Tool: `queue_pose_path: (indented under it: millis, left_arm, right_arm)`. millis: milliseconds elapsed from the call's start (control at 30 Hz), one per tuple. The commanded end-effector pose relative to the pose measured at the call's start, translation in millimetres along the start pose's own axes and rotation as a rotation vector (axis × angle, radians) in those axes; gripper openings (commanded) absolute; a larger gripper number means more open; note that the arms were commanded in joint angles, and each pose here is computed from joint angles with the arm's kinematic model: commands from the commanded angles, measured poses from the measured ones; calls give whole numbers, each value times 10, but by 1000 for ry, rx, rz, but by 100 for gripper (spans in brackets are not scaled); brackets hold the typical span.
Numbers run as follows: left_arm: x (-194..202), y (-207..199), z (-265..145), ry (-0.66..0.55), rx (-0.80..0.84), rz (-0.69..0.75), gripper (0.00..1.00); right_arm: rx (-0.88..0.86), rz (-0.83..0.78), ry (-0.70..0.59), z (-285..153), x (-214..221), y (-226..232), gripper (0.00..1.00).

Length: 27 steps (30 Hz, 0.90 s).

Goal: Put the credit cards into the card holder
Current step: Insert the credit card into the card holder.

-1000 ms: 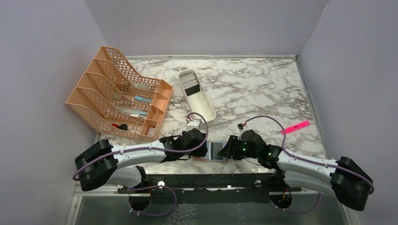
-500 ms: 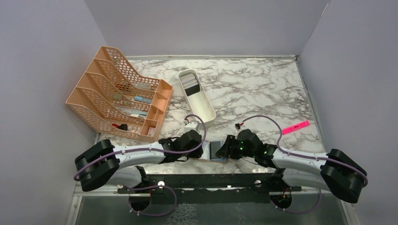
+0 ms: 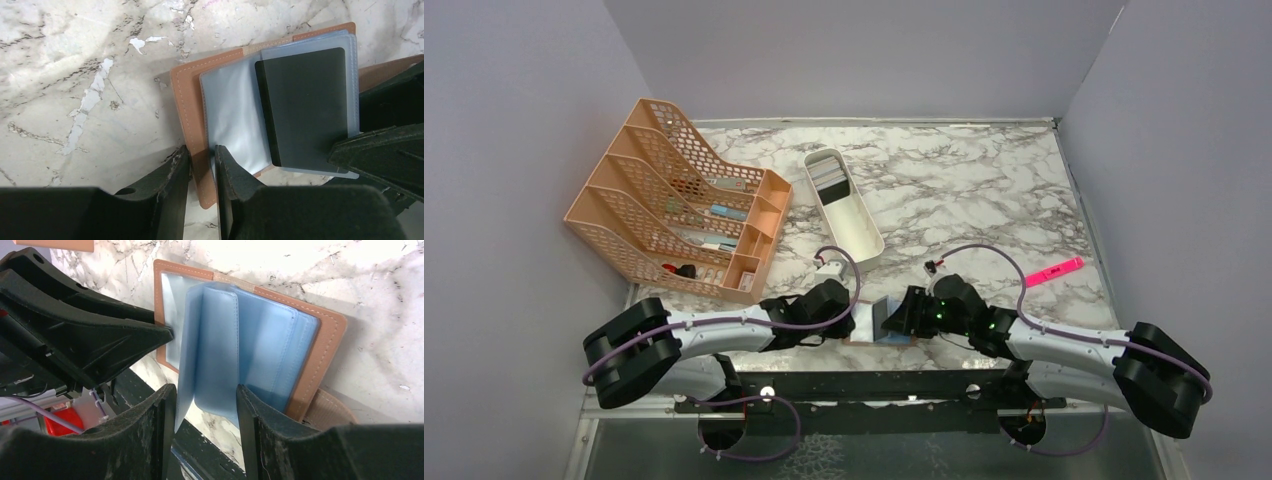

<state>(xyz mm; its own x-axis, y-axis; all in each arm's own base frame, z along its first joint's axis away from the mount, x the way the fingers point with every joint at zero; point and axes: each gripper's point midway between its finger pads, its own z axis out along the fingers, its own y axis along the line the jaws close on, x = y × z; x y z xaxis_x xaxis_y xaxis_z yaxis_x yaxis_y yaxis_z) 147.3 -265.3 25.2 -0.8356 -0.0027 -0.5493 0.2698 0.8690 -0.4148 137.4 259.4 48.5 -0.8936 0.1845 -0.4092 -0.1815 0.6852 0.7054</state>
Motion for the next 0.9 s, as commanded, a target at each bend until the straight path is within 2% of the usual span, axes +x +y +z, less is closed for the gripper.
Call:
queue_pose_path:
  millis: [0,467,633,867]
  left_arm:
    - [33,-116,18,15,61,-25,27]
    - [95,-132,57,34,78,-38,27]
    - [117,-134,60,40,83,-44,27]
    - [87,-154,18,30,94,-58,27]
  right_arm:
    - [-68,-32,-6,10,-64,198,53]
    - [-192,-48,-10,15,-55,387,56]
    - [-187,-41,-6,32,-33,353,57]
    - [-76,-36,-8,72,-44,163,54]
